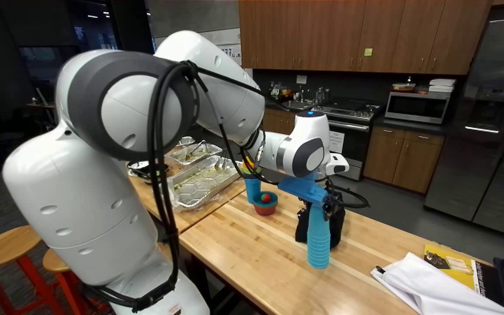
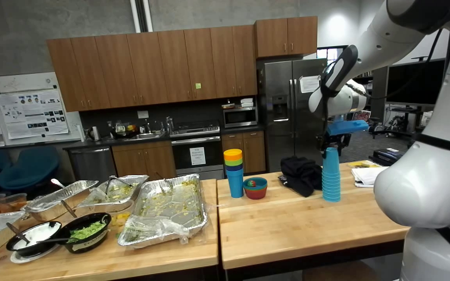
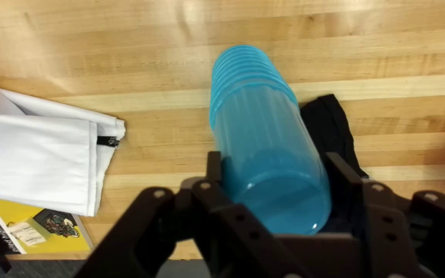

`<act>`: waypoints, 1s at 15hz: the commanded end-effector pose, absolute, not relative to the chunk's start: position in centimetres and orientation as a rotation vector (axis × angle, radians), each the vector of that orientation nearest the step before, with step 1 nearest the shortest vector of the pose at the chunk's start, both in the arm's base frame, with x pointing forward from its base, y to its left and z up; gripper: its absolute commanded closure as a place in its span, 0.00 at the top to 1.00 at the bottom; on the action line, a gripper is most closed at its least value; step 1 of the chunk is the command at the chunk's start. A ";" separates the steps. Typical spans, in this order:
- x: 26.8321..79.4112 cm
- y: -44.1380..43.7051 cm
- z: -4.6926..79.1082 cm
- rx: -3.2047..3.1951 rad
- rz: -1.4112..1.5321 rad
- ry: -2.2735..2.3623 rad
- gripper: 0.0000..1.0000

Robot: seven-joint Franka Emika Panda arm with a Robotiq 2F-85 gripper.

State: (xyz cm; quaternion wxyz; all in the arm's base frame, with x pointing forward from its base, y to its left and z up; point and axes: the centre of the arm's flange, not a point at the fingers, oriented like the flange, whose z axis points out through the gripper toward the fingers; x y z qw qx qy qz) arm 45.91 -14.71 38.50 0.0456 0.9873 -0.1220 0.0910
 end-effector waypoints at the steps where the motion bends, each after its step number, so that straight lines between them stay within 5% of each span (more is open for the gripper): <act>1: 44.3 -10.8 36.4 2.999 0.267 -0.302 0.39; 15: 43.8 -6.1 37.0 3.073 0.287 -0.215 0.39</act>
